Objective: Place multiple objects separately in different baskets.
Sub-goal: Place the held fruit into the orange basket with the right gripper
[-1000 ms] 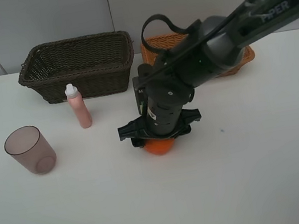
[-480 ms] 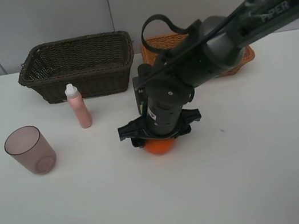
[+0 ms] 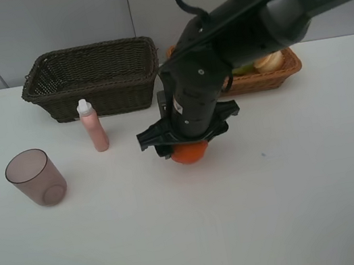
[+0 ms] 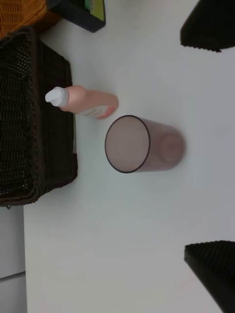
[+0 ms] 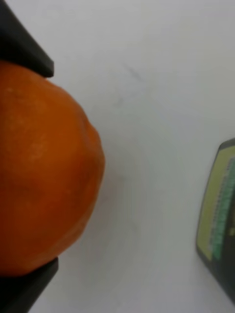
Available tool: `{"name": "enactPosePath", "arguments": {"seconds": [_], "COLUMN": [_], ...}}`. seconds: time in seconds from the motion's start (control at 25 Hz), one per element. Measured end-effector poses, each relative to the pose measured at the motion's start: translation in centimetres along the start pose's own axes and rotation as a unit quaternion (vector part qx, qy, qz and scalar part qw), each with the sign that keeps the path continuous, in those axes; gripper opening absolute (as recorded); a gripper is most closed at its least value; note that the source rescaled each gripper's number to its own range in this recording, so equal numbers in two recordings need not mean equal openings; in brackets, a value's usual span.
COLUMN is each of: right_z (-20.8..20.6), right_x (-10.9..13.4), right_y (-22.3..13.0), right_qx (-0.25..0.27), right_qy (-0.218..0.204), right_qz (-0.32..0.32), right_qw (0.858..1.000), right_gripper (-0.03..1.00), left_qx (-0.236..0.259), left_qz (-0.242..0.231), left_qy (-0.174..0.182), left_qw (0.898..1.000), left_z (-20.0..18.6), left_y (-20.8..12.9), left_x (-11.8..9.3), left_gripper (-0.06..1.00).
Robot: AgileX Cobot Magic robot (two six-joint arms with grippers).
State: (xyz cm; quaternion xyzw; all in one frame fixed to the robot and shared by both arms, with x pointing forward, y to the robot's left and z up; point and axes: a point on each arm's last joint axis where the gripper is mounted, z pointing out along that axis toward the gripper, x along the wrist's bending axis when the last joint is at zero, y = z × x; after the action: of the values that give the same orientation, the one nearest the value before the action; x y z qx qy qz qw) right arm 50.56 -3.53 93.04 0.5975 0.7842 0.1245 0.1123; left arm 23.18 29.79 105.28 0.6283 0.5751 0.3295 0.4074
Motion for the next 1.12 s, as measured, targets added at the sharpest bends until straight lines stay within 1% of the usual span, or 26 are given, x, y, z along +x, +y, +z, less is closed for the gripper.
{"name": "enactPosePath", "arguments": {"seconds": [0.12,0.32,0.52,0.68,0.8,0.92,1.12], "right_z": [-1.8,-3.5,-4.8,-5.6,-5.8,-5.3,-3.5], "right_x": [-1.1,-3.6,-6.8,-9.1,-10.4,-11.3,-11.9], "right_y": [1.3,2.7,5.0,6.9,8.5,10.1,12.6], "right_qx": [0.019,0.069,0.083,0.064,0.028,0.000,-0.040], "right_qy": [0.000,-0.004,-0.016,-0.018,-0.014,-0.015,-0.014], "right_qz": [-0.031,-0.075,-0.086,-0.095,-0.100,-0.106,-0.105], "right_qw": [0.999,0.995,0.993,0.993,0.994,0.994,0.994], "right_gripper": [0.55,0.55,0.55,0.55,0.55,0.55,0.55], "left_qx": [0.000,0.000,0.000,0.000,0.000,0.000,0.000], "left_qz": [0.000,0.000,0.000,0.000,0.000,0.000,0.000], "left_qy": [0.000,0.000,0.000,0.000,0.000,0.000,0.000], "left_qw": [1.000,1.000,1.000,1.000,1.000,1.000,1.000], "left_z": [0.0,0.0,0.0,0.0,0.0,0.0,0.0], "left_y": [0.0,0.0,0.0,0.0,0.0,0.0,0.0], "left_x": [0.0,0.0,0.0,0.0,0.0,0.0,0.0], "left_gripper": [1.00,1.00,1.00,1.00,1.00,1.00,1.00]}}
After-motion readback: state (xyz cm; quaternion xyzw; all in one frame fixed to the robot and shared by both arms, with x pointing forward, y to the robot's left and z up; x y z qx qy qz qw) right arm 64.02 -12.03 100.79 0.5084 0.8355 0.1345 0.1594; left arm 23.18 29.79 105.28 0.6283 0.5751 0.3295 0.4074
